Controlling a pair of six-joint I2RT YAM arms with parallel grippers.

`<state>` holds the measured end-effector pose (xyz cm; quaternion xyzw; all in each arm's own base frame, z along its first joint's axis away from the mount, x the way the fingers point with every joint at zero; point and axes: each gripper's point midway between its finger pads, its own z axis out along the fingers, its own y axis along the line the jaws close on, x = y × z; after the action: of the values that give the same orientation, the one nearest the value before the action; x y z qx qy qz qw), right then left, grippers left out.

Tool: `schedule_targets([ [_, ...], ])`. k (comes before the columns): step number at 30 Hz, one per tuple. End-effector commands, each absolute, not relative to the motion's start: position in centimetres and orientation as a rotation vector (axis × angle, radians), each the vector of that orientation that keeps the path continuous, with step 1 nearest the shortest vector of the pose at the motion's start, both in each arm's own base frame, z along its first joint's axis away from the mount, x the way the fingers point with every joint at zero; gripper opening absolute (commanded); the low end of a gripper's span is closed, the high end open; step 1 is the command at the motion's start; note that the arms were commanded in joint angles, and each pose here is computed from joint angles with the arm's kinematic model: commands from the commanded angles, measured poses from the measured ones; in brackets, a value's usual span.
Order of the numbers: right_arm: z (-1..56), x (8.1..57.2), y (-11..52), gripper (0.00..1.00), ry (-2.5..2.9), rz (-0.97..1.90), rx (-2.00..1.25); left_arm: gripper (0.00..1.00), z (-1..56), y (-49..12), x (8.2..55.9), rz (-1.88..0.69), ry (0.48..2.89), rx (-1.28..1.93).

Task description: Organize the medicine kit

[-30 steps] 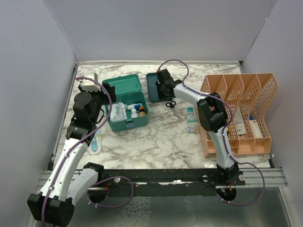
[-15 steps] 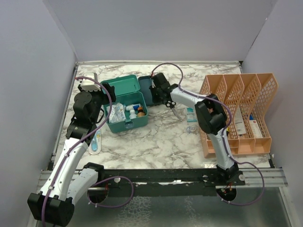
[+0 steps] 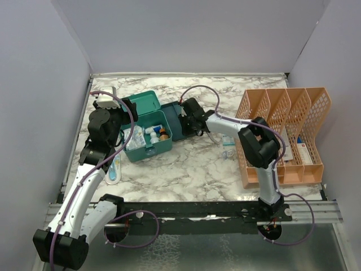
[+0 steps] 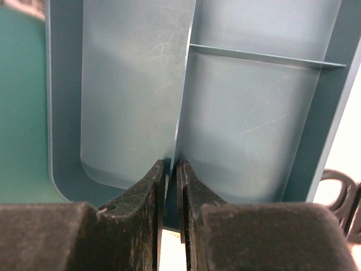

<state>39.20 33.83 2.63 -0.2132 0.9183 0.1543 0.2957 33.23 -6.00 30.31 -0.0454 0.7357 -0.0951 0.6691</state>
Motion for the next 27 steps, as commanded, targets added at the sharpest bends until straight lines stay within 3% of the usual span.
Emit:
schedule_targets([
  [1, 1.3, 33.8, 33.9, 0.15, 2.577, 0.461, -0.563, 0.73, 31.9, -5.5, 33.6, -0.198, 1.608, -0.119],
  [12, 4.8, 32.3, 32.5, 0.36, 2.567, 0.438, -0.409, 0.73, 31.5, -5.8, 34.0, -0.210, 1.611, -0.125],
  [21, 10.0, 32.7, 28.9, 0.44, 2.376, 0.362, -0.293, 0.73, 31.6, -6.1, 34.3, -0.249, 1.593, -0.156],
  [27, 9.7, 32.3, 22.5, 0.44, 2.342, 0.067, -0.097, 0.73, 32.1, -6.4, 34.7, -0.314, 1.549, -0.224],
])
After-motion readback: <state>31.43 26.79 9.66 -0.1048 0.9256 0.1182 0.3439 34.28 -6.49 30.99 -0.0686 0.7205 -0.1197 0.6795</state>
